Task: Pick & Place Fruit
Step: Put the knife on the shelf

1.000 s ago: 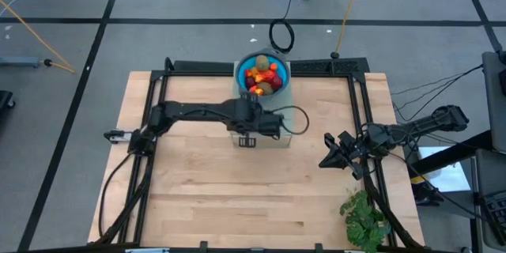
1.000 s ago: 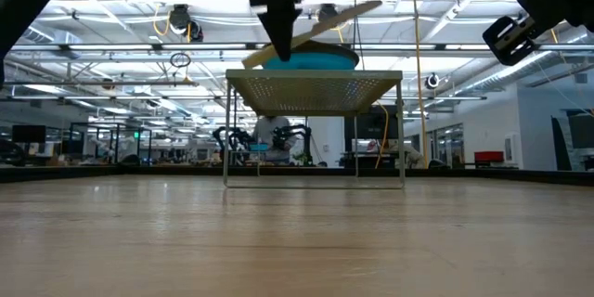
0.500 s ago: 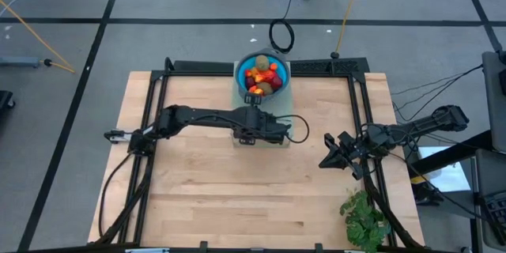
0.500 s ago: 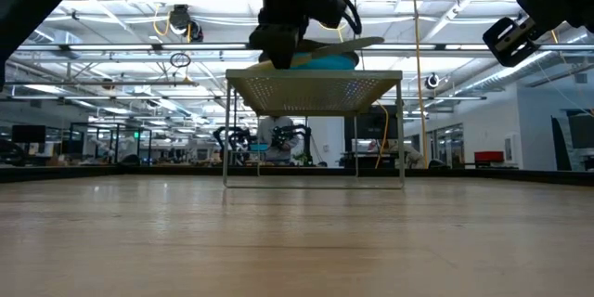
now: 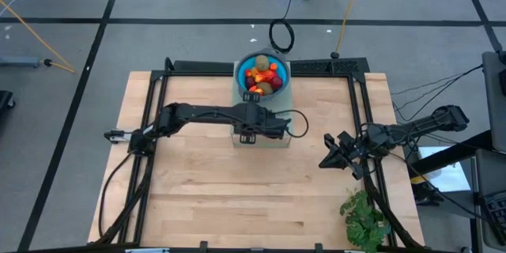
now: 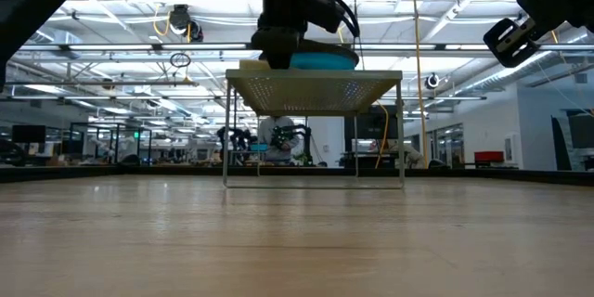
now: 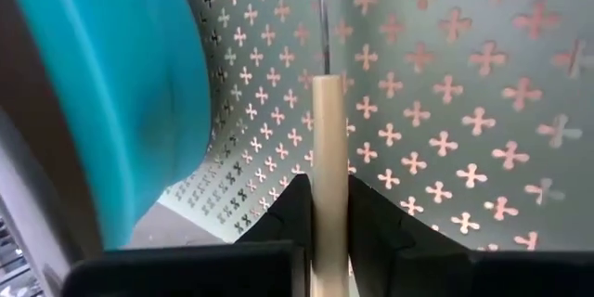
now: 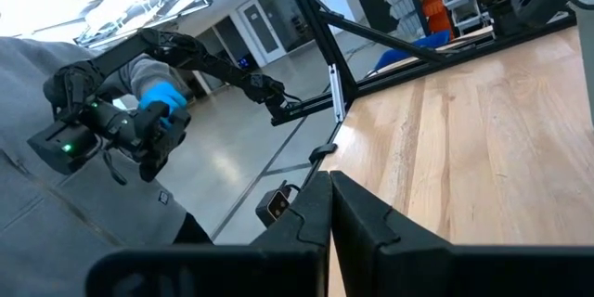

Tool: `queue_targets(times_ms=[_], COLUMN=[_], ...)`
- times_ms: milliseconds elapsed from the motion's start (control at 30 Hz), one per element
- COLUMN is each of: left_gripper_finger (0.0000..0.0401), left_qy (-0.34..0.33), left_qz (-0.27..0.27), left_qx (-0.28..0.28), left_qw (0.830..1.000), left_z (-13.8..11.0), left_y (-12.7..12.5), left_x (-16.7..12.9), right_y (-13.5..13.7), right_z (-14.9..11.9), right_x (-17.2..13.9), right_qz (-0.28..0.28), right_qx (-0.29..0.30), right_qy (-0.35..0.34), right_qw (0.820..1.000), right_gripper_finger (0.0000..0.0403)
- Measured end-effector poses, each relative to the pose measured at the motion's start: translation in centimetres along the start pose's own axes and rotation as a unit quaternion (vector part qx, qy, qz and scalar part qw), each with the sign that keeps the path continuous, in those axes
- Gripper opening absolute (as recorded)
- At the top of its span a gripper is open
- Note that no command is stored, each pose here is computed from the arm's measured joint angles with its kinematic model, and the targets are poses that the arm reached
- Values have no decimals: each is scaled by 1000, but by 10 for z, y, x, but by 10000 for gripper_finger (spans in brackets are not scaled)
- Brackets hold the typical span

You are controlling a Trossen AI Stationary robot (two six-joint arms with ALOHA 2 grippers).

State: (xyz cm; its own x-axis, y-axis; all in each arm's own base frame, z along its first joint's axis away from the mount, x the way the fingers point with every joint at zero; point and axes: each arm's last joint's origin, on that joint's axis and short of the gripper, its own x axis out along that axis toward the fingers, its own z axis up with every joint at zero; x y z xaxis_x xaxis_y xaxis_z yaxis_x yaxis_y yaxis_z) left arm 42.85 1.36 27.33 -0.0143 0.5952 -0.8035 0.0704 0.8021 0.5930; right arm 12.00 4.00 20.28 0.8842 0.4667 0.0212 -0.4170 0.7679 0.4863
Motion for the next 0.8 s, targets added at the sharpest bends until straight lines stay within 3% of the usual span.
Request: queue_targets(times_ms=[167, 433, 800], left_gripper_finger=[25, 76, 80], left_qy=[1, 1, 0], left_qz=[-5, -5, -8], left_qx=[-1, 16, 33], left_qw=[1000, 1000, 999], left_z=[0, 0, 0], left_y=[1, 1, 1], left_x=[1, 1, 0], right_y=[0, 0, 0], right_z=[0, 0, 0], right_x=[0, 0, 0], right_qz=[0, 0, 0], right_qx=[0, 0, 0], right_qy=[0, 0, 0], right_qw=[1000, 1000, 1000], right_gripper_finger=[0, 0, 0])
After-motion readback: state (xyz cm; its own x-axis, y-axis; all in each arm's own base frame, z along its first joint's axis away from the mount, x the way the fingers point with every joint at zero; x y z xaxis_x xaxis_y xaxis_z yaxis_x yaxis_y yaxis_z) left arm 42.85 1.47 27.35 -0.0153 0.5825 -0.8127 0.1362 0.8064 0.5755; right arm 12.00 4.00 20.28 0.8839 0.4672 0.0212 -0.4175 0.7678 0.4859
